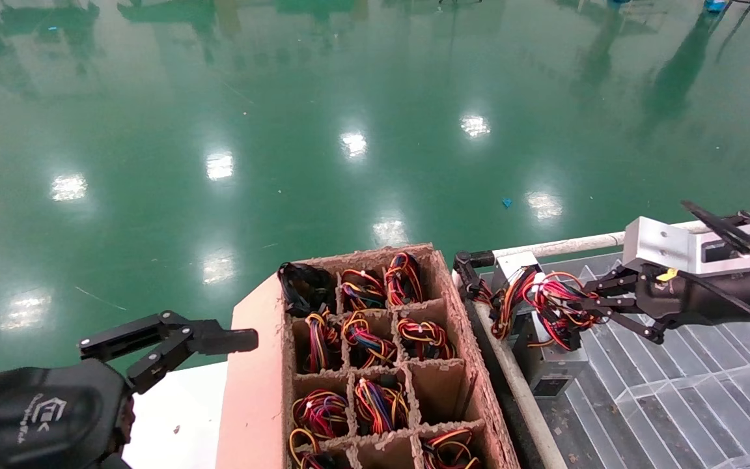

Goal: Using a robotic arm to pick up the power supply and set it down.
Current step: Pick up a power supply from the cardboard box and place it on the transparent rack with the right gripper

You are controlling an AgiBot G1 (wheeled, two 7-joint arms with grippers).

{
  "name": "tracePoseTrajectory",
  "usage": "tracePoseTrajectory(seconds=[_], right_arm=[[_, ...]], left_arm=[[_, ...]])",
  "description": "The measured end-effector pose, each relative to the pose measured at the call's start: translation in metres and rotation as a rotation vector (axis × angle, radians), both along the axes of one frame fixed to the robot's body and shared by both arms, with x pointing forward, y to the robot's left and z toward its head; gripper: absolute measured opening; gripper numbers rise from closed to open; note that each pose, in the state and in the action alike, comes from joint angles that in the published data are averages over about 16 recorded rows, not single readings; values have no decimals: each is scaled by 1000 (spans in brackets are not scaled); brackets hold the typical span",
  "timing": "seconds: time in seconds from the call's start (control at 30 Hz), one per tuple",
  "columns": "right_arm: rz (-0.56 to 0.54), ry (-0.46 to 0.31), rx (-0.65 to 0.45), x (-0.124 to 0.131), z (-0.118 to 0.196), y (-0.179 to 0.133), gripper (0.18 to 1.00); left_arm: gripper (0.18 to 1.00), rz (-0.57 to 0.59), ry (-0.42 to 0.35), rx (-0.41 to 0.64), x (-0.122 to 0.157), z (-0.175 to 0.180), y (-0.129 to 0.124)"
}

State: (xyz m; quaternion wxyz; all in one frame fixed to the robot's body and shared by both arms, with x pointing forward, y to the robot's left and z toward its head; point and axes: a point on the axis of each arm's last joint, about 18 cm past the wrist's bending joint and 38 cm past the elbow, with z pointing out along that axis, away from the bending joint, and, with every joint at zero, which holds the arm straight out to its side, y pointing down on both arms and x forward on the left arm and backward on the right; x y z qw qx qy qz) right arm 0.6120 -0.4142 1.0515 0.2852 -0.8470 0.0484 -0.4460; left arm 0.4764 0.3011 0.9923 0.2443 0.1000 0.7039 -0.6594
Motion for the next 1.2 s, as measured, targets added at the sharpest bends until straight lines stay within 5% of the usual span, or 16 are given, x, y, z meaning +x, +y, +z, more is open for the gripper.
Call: tracePoseTrajectory(seconds=[1.2], right_arm=[[-33,23,-27,12,2,-10,218]], left_arm=[[1001,0,0,0,0,0,0]])
